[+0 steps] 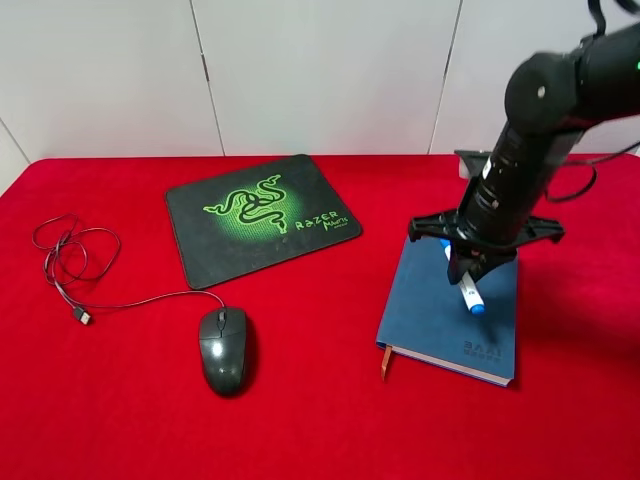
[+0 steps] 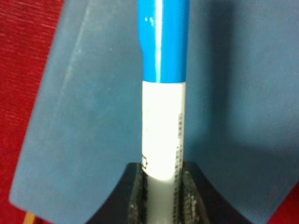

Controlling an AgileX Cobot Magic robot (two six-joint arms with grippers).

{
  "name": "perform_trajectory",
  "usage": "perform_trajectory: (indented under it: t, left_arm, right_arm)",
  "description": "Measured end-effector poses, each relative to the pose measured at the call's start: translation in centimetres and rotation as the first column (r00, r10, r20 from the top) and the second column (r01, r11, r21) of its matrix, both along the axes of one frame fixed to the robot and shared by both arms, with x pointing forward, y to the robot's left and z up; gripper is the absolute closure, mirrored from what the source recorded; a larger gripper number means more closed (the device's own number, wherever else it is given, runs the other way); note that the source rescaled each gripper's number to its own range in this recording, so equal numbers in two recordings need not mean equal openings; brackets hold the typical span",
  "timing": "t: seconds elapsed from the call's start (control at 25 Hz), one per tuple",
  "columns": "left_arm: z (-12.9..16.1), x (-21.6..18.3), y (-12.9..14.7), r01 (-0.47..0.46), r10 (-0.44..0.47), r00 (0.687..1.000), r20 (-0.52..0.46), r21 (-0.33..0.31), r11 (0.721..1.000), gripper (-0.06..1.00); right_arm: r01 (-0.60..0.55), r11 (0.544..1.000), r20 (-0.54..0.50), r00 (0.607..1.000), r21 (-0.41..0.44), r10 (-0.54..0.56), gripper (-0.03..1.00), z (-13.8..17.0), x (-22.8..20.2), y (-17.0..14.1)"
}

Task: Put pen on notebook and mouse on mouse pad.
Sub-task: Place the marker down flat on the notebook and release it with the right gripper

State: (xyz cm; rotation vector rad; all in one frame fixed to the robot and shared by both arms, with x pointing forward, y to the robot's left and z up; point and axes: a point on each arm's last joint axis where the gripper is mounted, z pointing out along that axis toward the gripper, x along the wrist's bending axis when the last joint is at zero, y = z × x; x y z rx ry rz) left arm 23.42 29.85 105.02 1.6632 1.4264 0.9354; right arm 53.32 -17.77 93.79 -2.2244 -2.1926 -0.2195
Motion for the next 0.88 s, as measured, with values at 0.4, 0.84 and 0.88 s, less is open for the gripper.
perform_trajectory:
  t: [0.4, 0.84, 0.88]
  left_arm:
    - [0.0, 0.0, 0.0, 0.0, 0.0, 1.0, 0.0, 0.0, 1.0, -0.06]
    - [0.0, 0.0, 0.0, 0.0, 0.0, 1.0, 0.0, 0.0, 1.0, -0.06]
    - [0.0, 0.0, 0.0, 0.0, 0.0, 1.0, 0.0, 0.0, 1.0, -0.06]
  right_arm:
    - [0.028, 0.999, 0.088, 0.996, 0.018, -0.03, 0.97, -1.3, -0.1, -0.2]
    - [0.004, 0.999, 0.12, 0.993, -0.035, 0.001, 0.97, -1.3, 0.2, -0.7]
    - [0.001, 0.999, 0.122, 0.992, -0.04, 0.004, 0.97, -1.3, 0.2, -0.7]
